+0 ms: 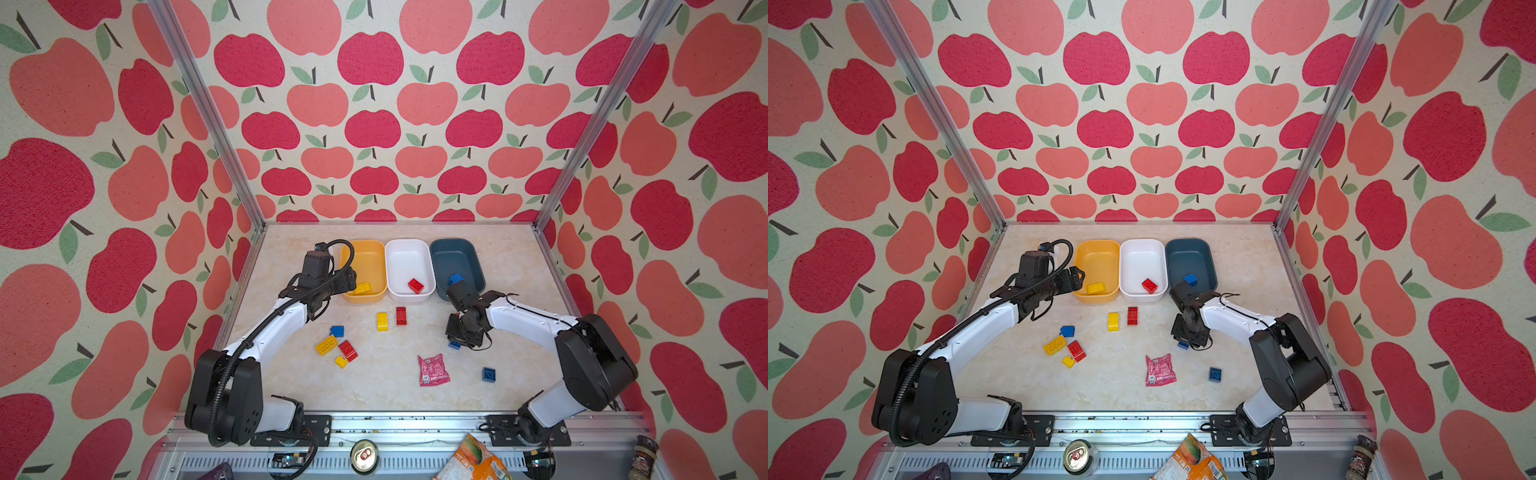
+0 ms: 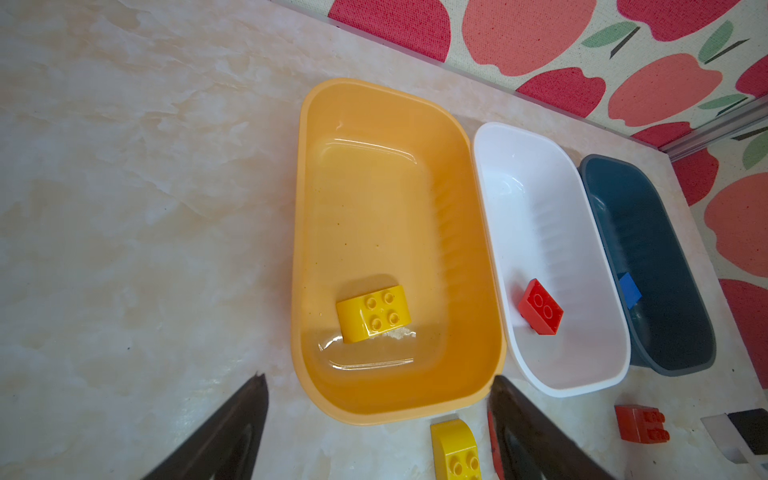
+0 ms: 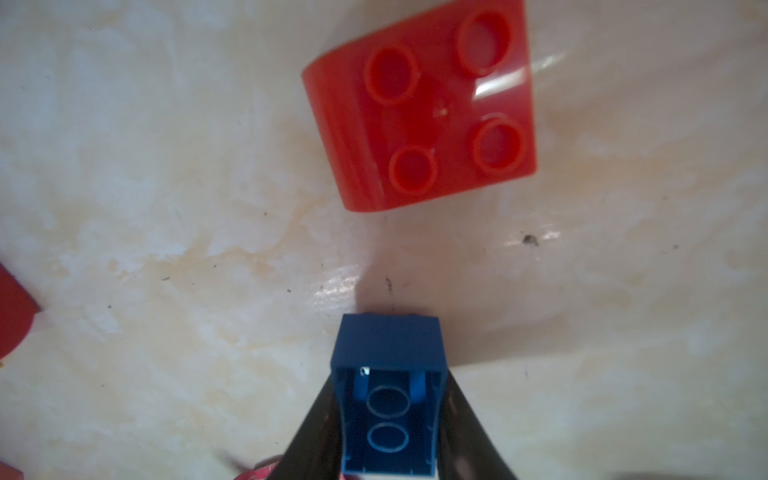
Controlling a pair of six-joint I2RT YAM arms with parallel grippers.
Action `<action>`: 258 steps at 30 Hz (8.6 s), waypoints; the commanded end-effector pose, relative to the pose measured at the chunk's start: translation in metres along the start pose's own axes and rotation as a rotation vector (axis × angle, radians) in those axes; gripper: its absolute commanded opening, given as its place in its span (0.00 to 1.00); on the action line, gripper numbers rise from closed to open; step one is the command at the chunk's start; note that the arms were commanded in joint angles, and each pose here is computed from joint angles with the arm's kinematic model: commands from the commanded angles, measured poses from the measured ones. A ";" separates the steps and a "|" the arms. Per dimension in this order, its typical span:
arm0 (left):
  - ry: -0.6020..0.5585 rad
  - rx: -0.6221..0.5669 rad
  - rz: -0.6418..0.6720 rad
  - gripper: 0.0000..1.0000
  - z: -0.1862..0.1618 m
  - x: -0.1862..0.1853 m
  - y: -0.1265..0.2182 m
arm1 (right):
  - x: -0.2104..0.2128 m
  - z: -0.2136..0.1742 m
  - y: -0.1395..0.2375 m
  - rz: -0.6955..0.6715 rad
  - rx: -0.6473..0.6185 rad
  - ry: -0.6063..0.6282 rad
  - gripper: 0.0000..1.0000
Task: Sort the legos into containers by color
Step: 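Grasp the blue brick with the right gripper and carry it into the teal bin, then release the blue brick and move the right gripper down to a red brick, then close the right gripper on the red brick beside the teal bin, then carry the red brick over the white bin and release it with the right gripper, then raise the right gripper away while the left gripper reaches a yellow brick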
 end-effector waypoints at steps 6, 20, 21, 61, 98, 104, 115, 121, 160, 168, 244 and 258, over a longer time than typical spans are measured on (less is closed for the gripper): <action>0.018 0.002 0.004 0.86 -0.001 0.002 0.005 | 0.006 0.008 0.042 0.008 -0.085 0.073 0.31; 0.040 0.005 0.002 0.86 -0.006 0.005 0.005 | 0.009 0.071 0.116 0.002 -0.371 0.183 0.32; 0.042 0.007 0.002 0.87 -0.006 0.005 0.005 | 0.009 0.078 0.118 0.003 -0.390 0.186 0.32; 0.051 -0.004 0.011 0.87 -0.008 0.006 0.012 | -0.020 0.184 0.059 -0.165 -0.369 0.247 0.59; 0.030 -0.005 -0.009 0.88 -0.004 0.002 0.011 | -0.004 0.052 0.058 0.034 -0.102 1.220 0.92; 0.025 -0.005 -0.011 0.88 -0.004 0.003 0.011 | -0.005 0.054 0.047 -0.035 -0.048 1.256 0.91; 0.029 -0.001 -0.010 0.88 -0.005 0.006 0.010 | -0.005 0.056 0.024 -0.077 -0.020 1.282 0.89; 0.030 -0.003 -0.010 0.88 -0.005 0.007 0.011 | -0.005 0.058 0.012 -0.078 -0.008 1.282 0.88; 0.049 -0.015 -0.005 0.89 -0.006 0.015 0.016 | -0.013 0.063 -0.009 -0.095 0.034 1.254 0.44; 0.050 -0.017 -0.006 0.89 -0.005 0.014 0.016 | -0.010 0.062 -0.006 -0.090 0.028 1.242 0.32; 0.077 -0.013 0.007 0.90 -0.014 0.017 0.027 | 0.147 0.193 0.044 -0.164 -0.310 1.195 0.57; 0.007 0.137 0.040 0.89 -0.051 -0.021 0.013 | 0.106 0.141 0.099 0.023 -0.373 1.014 0.87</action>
Point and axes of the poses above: each gripper's point midway between its finger pads, its own y axis back along the fingers, its own x axis along the line the jaws close on, z = x × y, the point moved 10 cm from there along y, back along the fingers, and after that the axes turned 12 degrees about y, right-handed, at the moved point
